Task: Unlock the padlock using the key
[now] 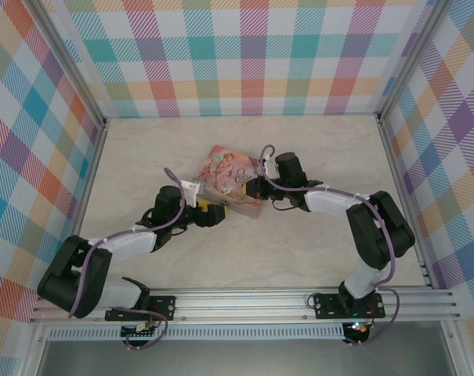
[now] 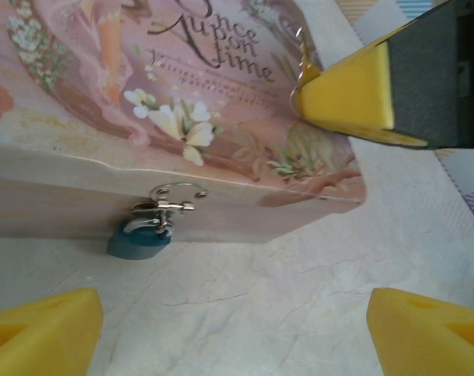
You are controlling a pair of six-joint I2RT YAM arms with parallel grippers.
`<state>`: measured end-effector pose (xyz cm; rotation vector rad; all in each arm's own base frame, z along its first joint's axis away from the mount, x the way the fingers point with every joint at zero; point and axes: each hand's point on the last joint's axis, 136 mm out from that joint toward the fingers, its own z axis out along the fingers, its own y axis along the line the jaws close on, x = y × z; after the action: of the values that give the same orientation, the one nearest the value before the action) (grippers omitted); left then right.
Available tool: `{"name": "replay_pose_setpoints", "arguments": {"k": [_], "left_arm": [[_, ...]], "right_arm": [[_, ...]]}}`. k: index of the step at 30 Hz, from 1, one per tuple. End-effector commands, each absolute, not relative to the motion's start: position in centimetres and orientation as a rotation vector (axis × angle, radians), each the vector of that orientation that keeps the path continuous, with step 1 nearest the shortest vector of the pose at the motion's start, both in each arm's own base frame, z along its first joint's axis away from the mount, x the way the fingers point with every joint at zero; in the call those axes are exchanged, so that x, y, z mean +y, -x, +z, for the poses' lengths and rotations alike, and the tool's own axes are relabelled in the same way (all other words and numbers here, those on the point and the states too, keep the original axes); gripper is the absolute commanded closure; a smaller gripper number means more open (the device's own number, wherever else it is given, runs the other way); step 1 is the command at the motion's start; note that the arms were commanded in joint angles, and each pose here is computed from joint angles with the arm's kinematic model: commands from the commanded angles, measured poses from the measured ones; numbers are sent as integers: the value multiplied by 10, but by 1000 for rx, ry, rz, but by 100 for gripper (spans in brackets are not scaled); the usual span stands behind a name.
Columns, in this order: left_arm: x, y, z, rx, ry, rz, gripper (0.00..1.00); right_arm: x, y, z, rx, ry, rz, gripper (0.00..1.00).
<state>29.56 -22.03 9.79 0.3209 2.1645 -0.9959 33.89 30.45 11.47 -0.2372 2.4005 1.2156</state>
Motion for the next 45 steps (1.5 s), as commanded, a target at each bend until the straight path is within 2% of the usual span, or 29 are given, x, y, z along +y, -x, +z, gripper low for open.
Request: {"name": "replay_pose_setpoints", "arguments": {"k": [1, 11, 16, 25, 36, 45], "left_arm": [[-222, -314, 105, 2076, -350, -972, 12], [-233, -329, 75, 2059, -395, -1010, 15], [-237, -336, 71, 2054, -412, -1020, 20], [-238, -344, 64, 2038, -398, -1020, 20], [-254, -338, 71, 2018, -443, -1166, 43], [-260, -344, 75, 2005, -380, -1216, 51]], "right_arm": [[301, -343, 108, 2450, 189, 1187, 97], [299, -337, 98, 2482, 197, 1180, 97], [299, -337, 97, 2488, 199, 1176, 97], [299, -336, 96, 2493, 211, 1178, 97], [300, -336, 95, 2495, 212, 1179, 97], [300, -336, 95, 2491, 212, 1187, 97]]}}
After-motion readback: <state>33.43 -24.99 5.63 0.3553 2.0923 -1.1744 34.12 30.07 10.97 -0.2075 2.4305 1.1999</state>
